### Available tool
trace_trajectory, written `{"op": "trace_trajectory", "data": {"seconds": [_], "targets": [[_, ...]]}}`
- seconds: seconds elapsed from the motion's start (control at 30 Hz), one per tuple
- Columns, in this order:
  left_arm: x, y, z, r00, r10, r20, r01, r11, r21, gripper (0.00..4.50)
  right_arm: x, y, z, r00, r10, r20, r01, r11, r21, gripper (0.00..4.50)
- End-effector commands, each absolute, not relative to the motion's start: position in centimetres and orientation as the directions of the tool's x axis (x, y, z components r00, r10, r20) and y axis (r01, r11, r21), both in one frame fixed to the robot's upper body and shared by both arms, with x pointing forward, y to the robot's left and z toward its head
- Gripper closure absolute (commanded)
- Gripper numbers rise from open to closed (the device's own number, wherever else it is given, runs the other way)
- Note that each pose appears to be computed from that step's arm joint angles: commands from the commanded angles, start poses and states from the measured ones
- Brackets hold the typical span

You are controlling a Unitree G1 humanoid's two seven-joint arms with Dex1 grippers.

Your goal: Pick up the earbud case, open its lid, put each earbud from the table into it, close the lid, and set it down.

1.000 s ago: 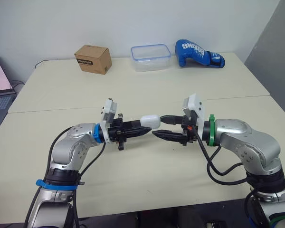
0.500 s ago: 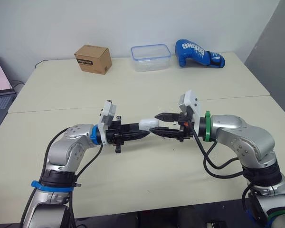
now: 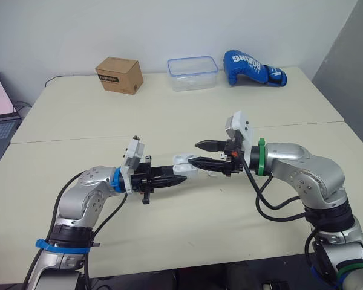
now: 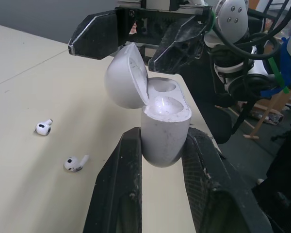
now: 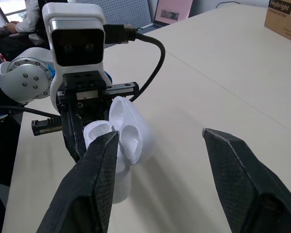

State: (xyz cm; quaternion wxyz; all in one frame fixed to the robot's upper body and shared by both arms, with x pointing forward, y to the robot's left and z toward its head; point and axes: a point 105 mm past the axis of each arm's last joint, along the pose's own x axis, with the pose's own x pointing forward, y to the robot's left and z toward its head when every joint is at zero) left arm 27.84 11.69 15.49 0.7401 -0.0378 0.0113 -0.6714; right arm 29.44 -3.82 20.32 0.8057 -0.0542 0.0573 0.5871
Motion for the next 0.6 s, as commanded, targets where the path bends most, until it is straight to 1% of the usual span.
{"op": "trace_trajectory", "data": {"seconds": [0.03, 0.17, 0.27, 0.33, 0.4, 0.47, 0.6], "targets": [[27.8, 12.3, 15.9, 0.103, -0.994, 0.040, 0.994, 0.101, -0.030, 3.69, 29.1, -3.8, 21.9, 0.285, 0.951, -0.121, -0.958, 0.278, -0.072, 1.66], [28.4, 13.6, 16.1, 0.158, -0.986, 0.056, 0.987, 0.156, -0.034, 3.69, 28.6, -4.4, 22.8, 0.243, 0.959, -0.147, -0.968, 0.230, -0.098, 1.66], [28.8, 15.5, 16.0, 0.203, -0.979, 0.026, 0.979, 0.202, -0.020, 3.69, 29.6, -5.7, 22.5, 0.271, 0.928, -0.256, -0.961, 0.245, -0.128, 1.66], [28.9, 16.5, 16.1, 0.219, -0.976, 0.013, 0.976, 0.219, -0.012, 3.69, 30.7, -6.5, 21.4, 0.312, 0.884, -0.348, -0.950, 0.278, -0.146, 1.66], [28.9, 17.1, 16.3, 0.228, -0.974, 0.007, 0.974, 0.228, -0.004, 3.69, 31.6, -7.3, 19.8, 0.331, 0.834, -0.442, -0.944, 0.284, -0.171, 1.66], [28.9, 17.5, 16.5, 0.235, -0.972, 0.002, 0.972, 0.235, 0.009, 3.69, 31.9, -7.6, 18.4, 0.317, 0.794, -0.518, -0.948, 0.254, -0.191, 1.66], [28.8, 17.7, 16.9, 0.245, -0.970, 0.007, 0.969, 0.245, 0.020, 3.69, 32.3, -7.4, 16.4, 0.280, 0.764, -0.581, -0.959, 0.194, -0.207, 1.66]]}}
